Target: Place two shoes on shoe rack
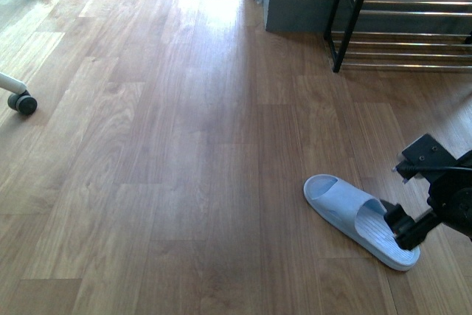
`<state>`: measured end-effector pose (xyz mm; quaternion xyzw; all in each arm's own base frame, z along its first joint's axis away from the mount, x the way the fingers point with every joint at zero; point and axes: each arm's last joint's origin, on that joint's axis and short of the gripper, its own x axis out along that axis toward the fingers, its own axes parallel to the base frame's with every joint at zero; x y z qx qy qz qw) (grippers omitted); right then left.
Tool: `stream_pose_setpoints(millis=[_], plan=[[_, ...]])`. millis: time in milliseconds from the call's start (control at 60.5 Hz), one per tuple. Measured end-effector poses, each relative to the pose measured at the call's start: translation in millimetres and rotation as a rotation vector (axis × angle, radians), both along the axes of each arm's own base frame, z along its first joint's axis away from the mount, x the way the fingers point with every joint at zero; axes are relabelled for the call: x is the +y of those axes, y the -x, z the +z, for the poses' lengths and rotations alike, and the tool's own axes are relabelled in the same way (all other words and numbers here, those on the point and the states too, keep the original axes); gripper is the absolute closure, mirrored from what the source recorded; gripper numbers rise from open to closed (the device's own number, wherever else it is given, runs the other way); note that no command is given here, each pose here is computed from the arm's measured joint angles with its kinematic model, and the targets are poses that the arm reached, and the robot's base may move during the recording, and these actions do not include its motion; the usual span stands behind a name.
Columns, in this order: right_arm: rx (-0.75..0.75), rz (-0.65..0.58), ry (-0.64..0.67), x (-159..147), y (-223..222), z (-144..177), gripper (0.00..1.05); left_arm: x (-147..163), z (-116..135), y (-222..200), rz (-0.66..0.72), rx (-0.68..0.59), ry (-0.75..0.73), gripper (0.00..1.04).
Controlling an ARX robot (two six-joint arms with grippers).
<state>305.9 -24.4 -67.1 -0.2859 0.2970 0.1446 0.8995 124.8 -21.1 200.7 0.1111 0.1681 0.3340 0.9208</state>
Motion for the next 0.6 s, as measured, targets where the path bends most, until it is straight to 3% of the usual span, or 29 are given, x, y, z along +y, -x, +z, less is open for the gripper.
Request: stream_pose_setpoints(millis=[83, 182, 595], plan=[[-0.078, -0.071, -0.135, -3, -9, -9, 0.09, 0, 0, 0, 0.0, 0.0, 0.0, 1.03], [-0.078, -0.111, -0.185, -6, -18, -15, 0.09, 0, 0, 0, 0.0, 0.0, 0.0, 1.03], [0.158, -0.162, -0.158, -24, -44, -42, 0.09, 0, 0, 0, 0.0, 0.0, 0.0, 1.03]])
